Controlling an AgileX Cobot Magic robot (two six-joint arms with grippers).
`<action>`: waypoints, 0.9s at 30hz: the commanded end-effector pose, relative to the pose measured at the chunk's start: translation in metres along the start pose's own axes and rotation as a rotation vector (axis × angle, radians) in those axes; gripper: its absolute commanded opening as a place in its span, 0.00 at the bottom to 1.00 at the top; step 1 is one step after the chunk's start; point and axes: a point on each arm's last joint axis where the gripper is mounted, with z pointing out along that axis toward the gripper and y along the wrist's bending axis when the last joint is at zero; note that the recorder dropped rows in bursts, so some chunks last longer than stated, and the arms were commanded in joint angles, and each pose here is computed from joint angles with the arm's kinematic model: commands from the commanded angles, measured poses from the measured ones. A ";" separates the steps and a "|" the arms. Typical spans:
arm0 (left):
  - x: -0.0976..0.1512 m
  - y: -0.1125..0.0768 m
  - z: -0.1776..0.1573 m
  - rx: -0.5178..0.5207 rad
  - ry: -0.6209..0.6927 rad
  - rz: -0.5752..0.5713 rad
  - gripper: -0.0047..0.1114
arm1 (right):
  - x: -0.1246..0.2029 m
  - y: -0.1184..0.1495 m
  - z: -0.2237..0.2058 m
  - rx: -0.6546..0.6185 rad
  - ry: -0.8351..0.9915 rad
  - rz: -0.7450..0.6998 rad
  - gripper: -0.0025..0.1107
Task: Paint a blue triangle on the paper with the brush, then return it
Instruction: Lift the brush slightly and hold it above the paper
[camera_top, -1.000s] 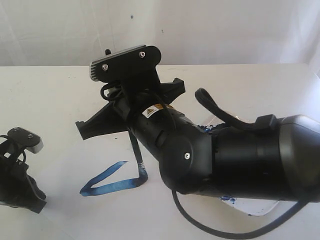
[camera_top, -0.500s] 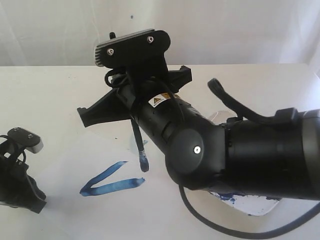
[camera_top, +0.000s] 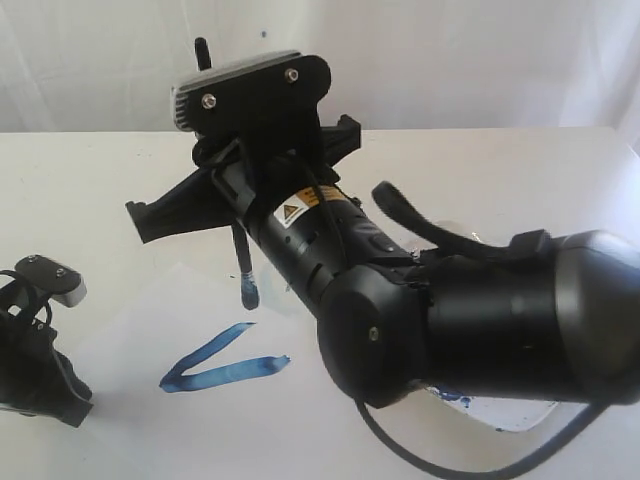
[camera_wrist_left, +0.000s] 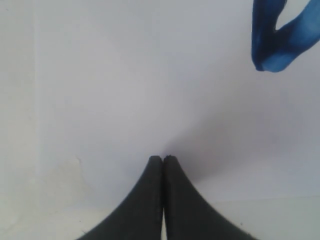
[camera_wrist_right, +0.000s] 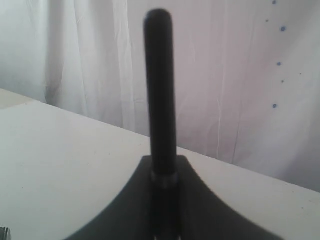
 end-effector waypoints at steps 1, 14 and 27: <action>0.003 -0.004 0.001 0.035 0.018 -0.010 0.04 | 0.011 0.004 0.009 0.013 -0.019 0.032 0.02; 0.003 -0.004 0.001 0.034 0.017 -0.010 0.04 | 0.021 0.005 0.014 0.029 -0.021 0.057 0.02; 0.003 -0.004 0.001 0.036 0.018 -0.010 0.04 | 0.022 0.001 0.016 0.050 -0.016 0.058 0.02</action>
